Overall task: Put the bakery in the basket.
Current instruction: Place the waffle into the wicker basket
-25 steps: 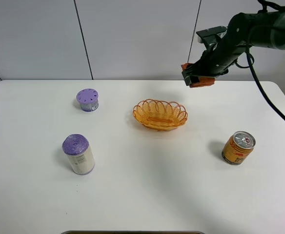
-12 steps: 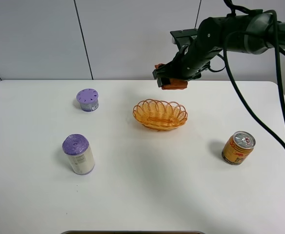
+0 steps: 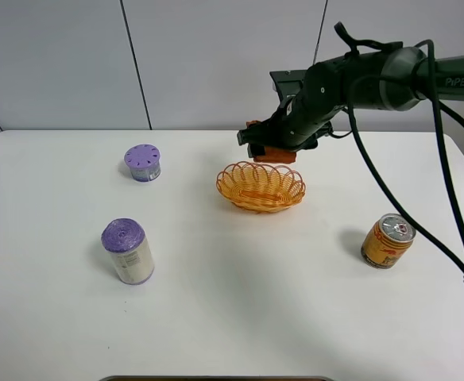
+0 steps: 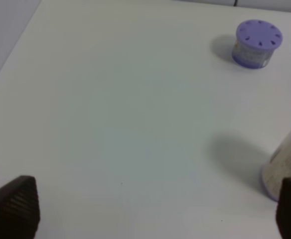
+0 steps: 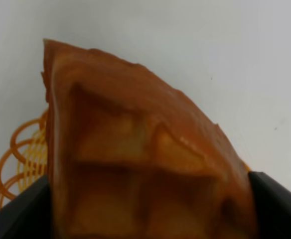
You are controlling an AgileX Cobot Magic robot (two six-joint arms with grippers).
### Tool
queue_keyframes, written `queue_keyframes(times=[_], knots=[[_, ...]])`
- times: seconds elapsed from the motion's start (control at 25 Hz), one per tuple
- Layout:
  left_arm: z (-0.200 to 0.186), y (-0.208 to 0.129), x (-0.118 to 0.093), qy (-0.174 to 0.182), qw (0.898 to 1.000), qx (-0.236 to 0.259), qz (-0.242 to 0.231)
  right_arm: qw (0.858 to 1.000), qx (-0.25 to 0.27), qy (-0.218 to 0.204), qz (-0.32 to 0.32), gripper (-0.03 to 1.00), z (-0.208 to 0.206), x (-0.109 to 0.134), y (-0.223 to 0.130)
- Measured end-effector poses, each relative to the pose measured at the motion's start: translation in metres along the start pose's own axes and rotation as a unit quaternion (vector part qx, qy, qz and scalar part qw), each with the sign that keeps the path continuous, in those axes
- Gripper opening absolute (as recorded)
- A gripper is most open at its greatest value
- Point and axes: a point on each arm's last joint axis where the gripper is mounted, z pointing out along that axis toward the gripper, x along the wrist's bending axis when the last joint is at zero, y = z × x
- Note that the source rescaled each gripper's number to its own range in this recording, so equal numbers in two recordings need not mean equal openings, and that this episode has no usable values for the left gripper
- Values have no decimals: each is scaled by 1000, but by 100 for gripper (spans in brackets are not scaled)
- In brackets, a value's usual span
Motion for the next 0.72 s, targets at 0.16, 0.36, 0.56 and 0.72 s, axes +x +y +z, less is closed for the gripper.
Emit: queue_keyframes(times=[0.16, 0.36, 0.56, 0.72], knots=[[0, 0, 0, 0, 1000, 0, 0, 1000, -5, 1, 2, 0, 7, -2, -11], [0, 0, 0, 0, 1000, 0, 0, 999, -31, 7, 7, 0, 11, -2, -13], [0, 0, 0, 0, 1000, 0, 0, 999, -46, 11, 19, 0, 18, -2, -12], [0, 0, 0, 0, 1000, 0, 0, 999, -29, 8, 22, 0, 33, -2, -20]])
